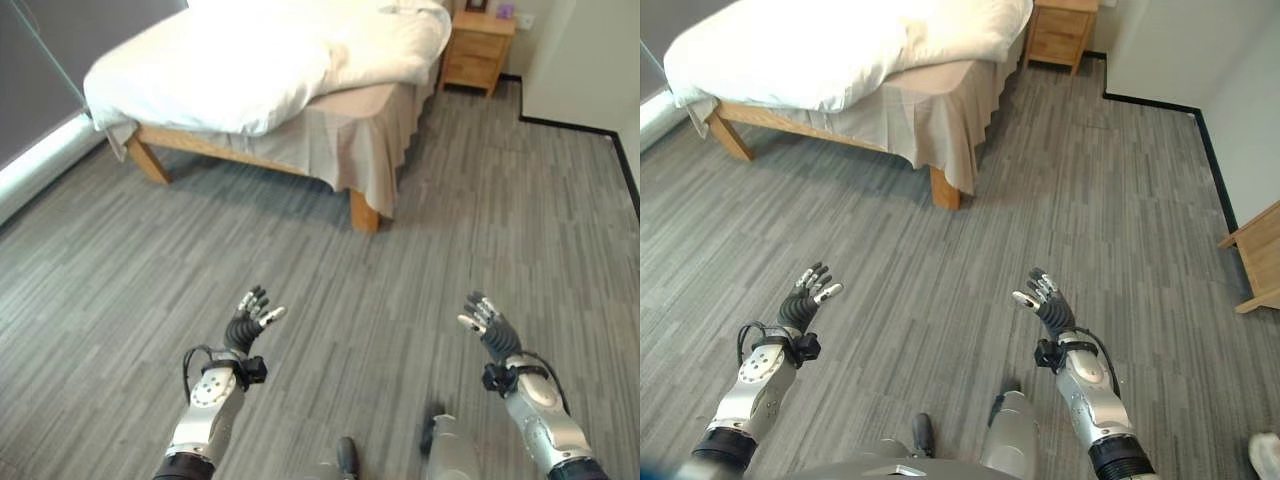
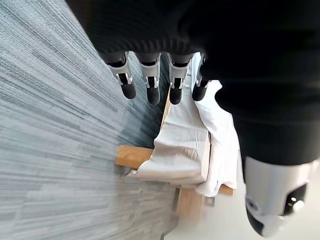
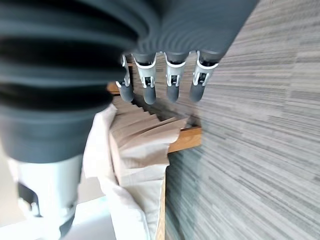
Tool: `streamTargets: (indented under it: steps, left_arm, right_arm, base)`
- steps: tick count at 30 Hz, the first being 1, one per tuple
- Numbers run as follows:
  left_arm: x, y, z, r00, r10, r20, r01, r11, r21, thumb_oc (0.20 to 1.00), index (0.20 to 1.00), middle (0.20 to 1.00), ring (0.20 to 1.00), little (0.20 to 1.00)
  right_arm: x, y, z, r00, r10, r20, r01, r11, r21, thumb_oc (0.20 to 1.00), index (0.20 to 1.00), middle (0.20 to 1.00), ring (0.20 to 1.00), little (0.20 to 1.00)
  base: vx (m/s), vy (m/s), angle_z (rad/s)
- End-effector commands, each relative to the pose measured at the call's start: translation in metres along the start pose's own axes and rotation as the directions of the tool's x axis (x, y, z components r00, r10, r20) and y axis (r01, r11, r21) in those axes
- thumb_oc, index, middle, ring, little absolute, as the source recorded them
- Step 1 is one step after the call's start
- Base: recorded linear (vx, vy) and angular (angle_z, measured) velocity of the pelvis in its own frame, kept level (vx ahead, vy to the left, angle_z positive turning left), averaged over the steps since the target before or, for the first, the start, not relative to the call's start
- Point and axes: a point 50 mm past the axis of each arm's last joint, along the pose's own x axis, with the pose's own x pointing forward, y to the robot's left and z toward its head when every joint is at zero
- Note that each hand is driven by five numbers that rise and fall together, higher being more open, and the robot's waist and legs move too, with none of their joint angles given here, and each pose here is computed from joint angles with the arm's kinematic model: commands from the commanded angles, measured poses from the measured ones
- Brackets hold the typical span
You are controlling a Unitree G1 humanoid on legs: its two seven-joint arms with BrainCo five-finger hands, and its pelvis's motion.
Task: Making the bed.
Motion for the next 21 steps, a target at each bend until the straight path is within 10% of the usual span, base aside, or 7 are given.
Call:
streamTargets:
  steps: [1, 21]
  left_arm:
    - [0.015, -0.012, 0.040, 0.983, -0.048, 0.178, 0.045, 0.999, 0.021, 1.000, 1.000, 1.000, 1.000, 1.000]
    - [-0.009, -0.027, 0.007, 0.988, -0.131, 0.085, 0.135, 0.990, -0.034, 1.000, 1.000, 1.000, 1.000, 1.000]
  right_arm:
    - [0.009, -0.001, 0.029, 0.992, 0.029, 0.120, -0.025, 0.999, -0.035, 1.000, 1.000, 1.000, 1.000, 1.000]
    - [0.031, 0.018, 0.060, 0.970, 0.135, 0.201, -0.124, 0.990, -0.064, 1.000, 1.000, 1.000, 1.000, 1.000]
  base:
    - [0.58, -0.212, 0.33]
    - [0.68, -0.216, -0.12]
